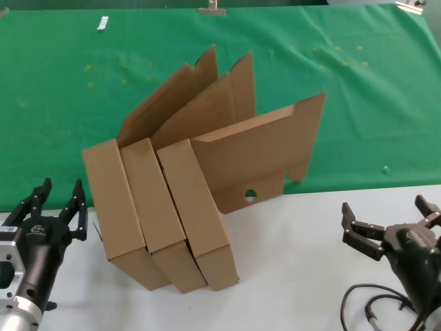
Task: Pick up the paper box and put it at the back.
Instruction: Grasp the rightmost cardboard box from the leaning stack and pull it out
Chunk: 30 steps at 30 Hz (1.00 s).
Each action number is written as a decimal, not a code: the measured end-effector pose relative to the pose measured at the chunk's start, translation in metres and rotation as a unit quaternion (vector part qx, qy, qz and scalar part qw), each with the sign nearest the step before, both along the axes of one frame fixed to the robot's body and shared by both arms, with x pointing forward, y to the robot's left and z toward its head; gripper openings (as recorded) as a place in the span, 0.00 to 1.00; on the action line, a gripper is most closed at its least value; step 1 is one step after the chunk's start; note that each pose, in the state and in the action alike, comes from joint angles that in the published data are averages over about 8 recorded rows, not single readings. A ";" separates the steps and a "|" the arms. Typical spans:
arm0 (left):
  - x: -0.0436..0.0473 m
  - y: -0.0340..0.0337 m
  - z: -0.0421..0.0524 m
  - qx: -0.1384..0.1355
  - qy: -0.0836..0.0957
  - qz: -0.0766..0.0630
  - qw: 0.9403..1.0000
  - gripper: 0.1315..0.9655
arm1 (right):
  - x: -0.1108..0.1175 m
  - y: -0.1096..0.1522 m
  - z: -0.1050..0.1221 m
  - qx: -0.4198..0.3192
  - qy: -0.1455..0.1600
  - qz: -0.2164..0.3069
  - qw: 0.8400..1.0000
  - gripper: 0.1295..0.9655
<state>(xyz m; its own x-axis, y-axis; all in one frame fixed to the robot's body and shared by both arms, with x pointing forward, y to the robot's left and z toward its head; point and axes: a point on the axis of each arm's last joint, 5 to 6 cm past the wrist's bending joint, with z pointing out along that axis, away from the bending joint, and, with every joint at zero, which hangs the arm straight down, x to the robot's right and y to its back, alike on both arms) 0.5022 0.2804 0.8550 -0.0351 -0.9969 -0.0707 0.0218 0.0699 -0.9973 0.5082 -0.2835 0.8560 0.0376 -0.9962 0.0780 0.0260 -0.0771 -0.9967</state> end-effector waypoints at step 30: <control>0.0000 0.0000 0.0000 0.000 0.000 0.000 1.000 0.84 | 0.013 -0.086 -0.029 -0.100 -0.043 0.102 0.989 1.00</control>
<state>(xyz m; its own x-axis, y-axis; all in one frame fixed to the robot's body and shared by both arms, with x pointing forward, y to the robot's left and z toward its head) 0.5022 0.2804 0.8550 -0.0351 -0.9969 -0.0707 0.0218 0.0700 -0.9973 0.5215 -0.3699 0.8275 0.2209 -0.9329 0.2844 0.1460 -0.2567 -0.9554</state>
